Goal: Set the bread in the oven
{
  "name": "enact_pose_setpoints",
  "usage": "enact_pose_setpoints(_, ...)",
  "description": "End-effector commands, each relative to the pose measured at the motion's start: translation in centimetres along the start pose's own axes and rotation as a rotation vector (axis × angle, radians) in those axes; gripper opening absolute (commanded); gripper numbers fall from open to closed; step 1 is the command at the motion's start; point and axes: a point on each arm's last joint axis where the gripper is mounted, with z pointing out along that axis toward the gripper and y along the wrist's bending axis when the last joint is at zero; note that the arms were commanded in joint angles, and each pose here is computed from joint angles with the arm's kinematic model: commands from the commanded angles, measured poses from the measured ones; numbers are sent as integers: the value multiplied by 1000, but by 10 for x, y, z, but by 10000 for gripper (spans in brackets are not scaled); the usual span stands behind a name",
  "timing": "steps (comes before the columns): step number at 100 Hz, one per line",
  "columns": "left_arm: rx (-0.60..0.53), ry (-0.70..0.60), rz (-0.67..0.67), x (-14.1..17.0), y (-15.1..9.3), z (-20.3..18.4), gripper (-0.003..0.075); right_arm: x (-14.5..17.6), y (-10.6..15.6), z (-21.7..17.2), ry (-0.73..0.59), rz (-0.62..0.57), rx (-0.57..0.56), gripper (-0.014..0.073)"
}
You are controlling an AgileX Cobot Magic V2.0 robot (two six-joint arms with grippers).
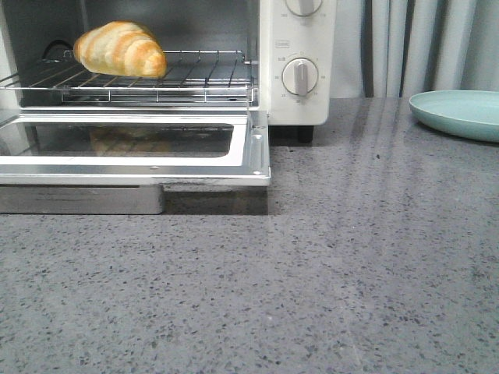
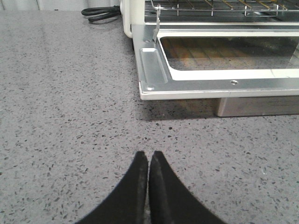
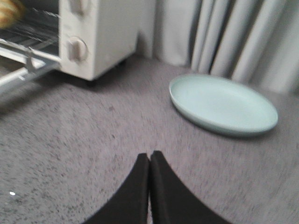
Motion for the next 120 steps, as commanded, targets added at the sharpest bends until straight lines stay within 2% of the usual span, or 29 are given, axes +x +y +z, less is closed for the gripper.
enact_pose_setpoints(1, -6, -58, -14, 1, 0, 0, -21, 6, 6, 8, -114, 62, 32, -49)
enact_pose_setpoints(16, -6, -58, -14, 1, 0, 0, -21, 43, 13, 25, -165, 170, 108, -49)
enact_pose_setpoints(22, -6, -58, -14, 1, 0, 0, -21, 48, 11, 24, -74, 166, 137, -49)
enact_pose_setpoints(41, -6, -58, -14, 1, 0, 0, -22, 65, 11, 24, 96, 180, 155, -49)
enact_pose_setpoints(120, -6, -58, -14, 1, 0, 0, -21, 65, 11, 24, 89, 180, 155, -49)
